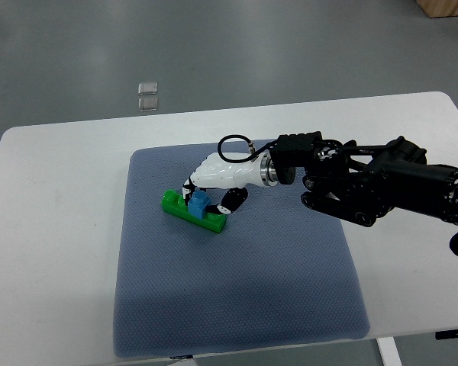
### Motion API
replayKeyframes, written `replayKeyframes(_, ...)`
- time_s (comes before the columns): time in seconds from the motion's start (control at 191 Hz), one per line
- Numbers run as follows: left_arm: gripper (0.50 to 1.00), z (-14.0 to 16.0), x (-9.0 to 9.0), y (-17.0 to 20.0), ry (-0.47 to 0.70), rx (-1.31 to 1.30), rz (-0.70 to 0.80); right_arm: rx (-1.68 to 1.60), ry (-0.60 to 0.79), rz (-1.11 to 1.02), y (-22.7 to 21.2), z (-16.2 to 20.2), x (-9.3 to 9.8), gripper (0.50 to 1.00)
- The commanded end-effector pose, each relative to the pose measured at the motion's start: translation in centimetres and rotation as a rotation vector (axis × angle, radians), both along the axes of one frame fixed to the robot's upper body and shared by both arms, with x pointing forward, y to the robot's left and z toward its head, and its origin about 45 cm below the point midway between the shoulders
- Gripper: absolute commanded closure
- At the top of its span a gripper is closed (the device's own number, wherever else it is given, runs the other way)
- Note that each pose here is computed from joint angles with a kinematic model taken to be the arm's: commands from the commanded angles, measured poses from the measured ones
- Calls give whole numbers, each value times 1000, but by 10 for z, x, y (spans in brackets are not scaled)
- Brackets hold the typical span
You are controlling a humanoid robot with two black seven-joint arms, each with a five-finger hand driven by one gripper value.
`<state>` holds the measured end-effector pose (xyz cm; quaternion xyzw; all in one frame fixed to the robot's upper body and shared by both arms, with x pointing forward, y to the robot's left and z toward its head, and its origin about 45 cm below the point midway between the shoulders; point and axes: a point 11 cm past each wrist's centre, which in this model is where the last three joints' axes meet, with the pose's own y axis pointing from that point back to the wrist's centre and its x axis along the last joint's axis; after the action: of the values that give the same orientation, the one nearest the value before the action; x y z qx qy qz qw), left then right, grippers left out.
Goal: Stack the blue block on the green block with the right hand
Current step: 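Lower the blue block onto the green block's studs and press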
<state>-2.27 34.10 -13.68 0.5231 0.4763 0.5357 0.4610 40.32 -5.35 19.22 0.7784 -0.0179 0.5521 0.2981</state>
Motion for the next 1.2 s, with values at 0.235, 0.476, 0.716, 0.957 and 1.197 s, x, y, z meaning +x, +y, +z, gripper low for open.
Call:
replayKeyframes(0.235,500,0,0,0,0,0,-1,-10,-7,4,1,-2,0,891)
replayKeyframes(0.476,500,0,0,0,0,0,1,-16,-13,5,2,-3,1,891)
replayKeyframes(0.716,500,0,0,0,0,0,1,-6,-15,4,4,1,2,707)
replayKeyframes(0.957,500,0,0,0,0,0,1,-4,-13,2,3,3,2,642)
replayKeyframes(1.197,500,0,0,0,0,0,1,-5,-9,6,3,4,2,597)
